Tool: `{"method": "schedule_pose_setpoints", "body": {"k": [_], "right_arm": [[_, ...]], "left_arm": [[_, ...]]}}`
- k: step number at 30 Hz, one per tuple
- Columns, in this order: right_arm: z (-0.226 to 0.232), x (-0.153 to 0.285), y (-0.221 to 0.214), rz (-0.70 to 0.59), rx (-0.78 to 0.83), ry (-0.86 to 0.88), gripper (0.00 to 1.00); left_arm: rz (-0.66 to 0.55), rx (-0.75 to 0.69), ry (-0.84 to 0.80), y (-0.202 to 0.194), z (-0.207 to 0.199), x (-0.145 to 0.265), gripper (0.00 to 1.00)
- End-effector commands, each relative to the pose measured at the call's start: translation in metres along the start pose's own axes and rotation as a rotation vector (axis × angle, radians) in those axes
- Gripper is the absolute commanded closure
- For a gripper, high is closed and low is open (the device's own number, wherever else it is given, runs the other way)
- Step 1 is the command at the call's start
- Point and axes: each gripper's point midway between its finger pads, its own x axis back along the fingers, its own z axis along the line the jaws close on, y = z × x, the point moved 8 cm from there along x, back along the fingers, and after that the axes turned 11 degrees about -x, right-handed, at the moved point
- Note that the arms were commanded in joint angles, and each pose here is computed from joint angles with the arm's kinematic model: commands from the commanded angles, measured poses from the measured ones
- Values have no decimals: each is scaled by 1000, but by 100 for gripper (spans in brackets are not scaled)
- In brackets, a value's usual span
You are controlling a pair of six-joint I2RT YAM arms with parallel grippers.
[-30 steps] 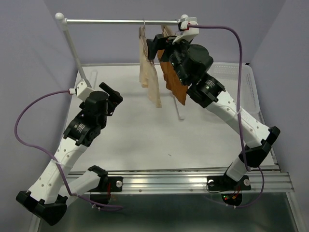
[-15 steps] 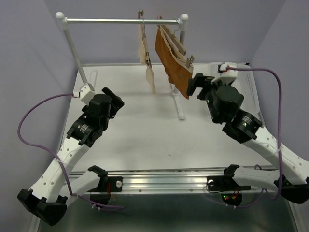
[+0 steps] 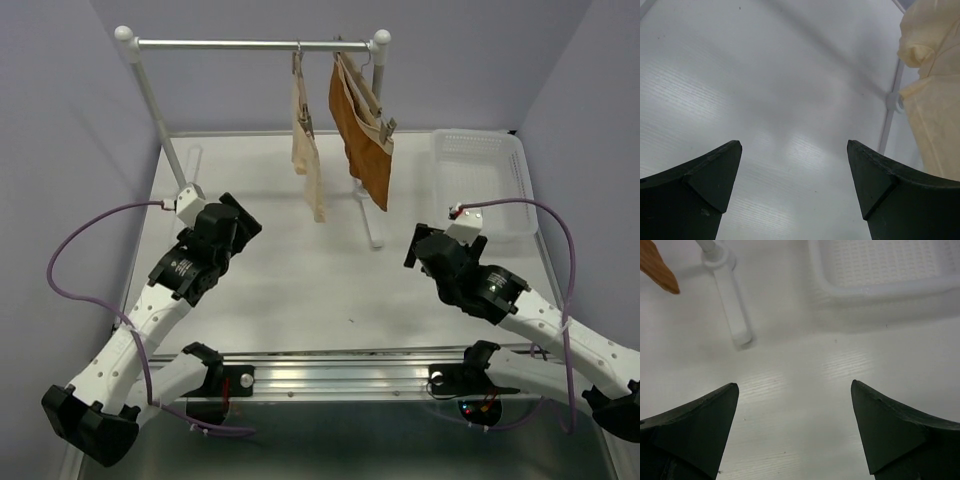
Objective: Clip the underwear to the hanger
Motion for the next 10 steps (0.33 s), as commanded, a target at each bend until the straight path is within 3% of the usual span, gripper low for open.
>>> {"method": "schedule_pose_setpoints", "body": {"k": [1, 10], "right_arm": [[-12, -5, -14, -6, -80, -82, 0], [-8, -18, -29, 0, -77, -125, 0]], "left_arm": [[1, 7, 12, -5, 6, -2, 1], [-5, -10, 18, 0, 3, -2, 1]]}}
